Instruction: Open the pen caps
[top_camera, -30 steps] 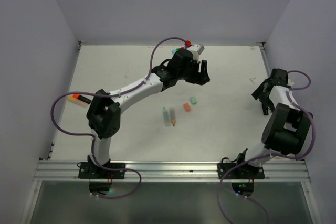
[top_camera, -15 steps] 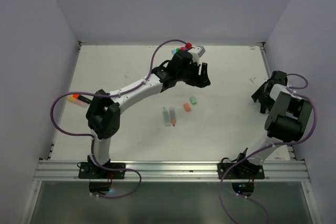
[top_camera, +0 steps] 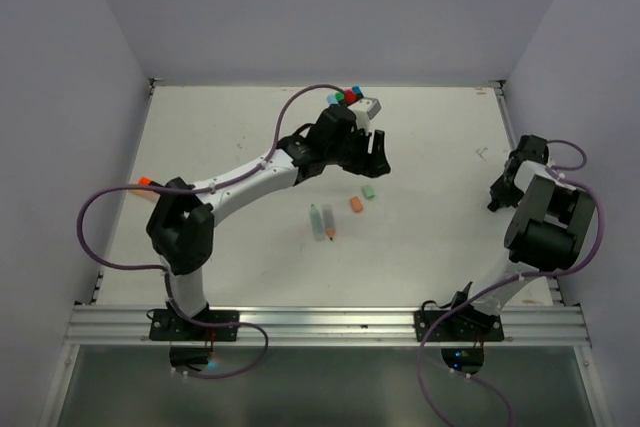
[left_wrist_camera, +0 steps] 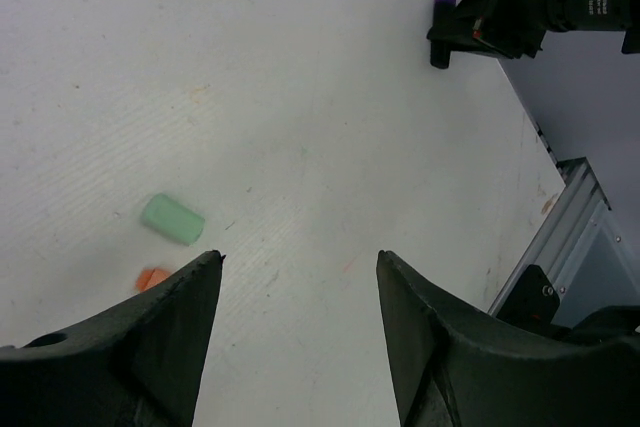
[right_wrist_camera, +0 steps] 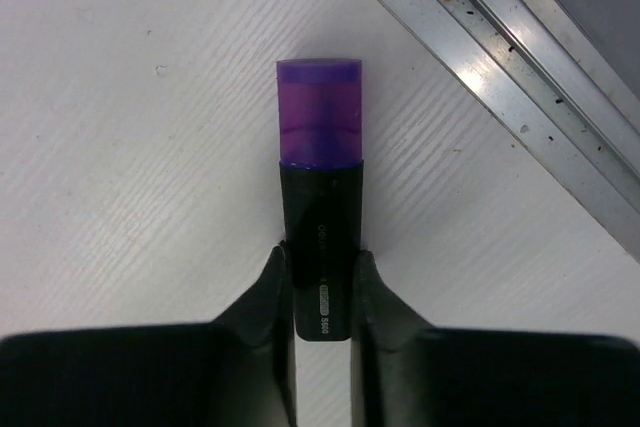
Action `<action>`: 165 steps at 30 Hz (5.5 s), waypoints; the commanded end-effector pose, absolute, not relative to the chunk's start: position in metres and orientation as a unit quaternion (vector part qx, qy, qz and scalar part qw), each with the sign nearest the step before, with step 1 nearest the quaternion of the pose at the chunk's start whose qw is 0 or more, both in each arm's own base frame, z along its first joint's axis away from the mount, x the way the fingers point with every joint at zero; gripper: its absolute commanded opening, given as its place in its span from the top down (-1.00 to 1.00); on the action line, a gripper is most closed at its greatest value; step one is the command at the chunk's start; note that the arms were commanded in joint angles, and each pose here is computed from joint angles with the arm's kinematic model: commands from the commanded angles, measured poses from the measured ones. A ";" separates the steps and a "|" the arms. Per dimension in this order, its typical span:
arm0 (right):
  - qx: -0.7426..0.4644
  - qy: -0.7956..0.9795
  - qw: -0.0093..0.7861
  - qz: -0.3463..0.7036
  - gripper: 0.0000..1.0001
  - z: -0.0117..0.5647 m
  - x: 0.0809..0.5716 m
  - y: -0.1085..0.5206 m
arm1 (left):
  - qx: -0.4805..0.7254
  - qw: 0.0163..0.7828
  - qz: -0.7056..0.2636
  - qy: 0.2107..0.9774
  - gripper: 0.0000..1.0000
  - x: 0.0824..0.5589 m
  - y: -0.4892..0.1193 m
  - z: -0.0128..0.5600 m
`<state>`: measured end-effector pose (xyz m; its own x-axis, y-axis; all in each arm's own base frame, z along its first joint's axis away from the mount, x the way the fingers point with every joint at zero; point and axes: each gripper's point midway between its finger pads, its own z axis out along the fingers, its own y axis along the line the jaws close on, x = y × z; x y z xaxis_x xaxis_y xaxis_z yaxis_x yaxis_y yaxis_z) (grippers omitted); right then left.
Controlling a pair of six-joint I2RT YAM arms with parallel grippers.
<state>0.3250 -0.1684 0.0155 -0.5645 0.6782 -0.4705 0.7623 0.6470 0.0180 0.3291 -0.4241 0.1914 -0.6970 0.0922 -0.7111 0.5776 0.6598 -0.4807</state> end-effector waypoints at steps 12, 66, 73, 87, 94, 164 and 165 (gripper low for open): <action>0.222 0.913 0.341 0.020 1.00 0.114 0.357 -0.026 | 0.135 0.384 -0.404 0.819 -0.15 0.308 -0.342 0.221; -0.167 0.854 0.387 0.305 1.00 0.193 0.251 0.302 | 0.034 0.361 -0.486 0.795 0.12 0.289 -0.305 0.203; -0.166 0.852 0.393 0.301 1.00 0.196 0.252 0.301 | 0.036 0.359 -0.492 0.792 0.28 0.288 -0.307 0.205; -0.166 0.851 0.398 0.299 1.00 0.199 0.255 0.302 | 0.044 0.343 -0.514 0.785 0.81 0.284 -0.314 0.205; -0.161 0.852 0.401 0.296 0.45 0.195 0.258 0.303 | 0.034 0.336 -0.535 0.775 1.00 0.279 -0.315 0.210; -0.176 0.916 0.330 0.144 0.64 0.031 0.267 0.387 | -0.125 0.526 -0.356 0.762 1.00 0.319 -0.132 0.247; -0.178 0.918 0.328 0.137 0.63 0.028 0.266 0.385 | -0.125 0.525 -0.356 0.763 1.00 0.319 -0.133 0.246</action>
<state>0.2545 0.3837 0.0213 -0.7365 -0.2616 -0.6238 -0.4495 0.8784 0.1624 0.3220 -0.1301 0.2382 -0.4284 -0.5716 -0.6998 0.1430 0.7218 -0.6771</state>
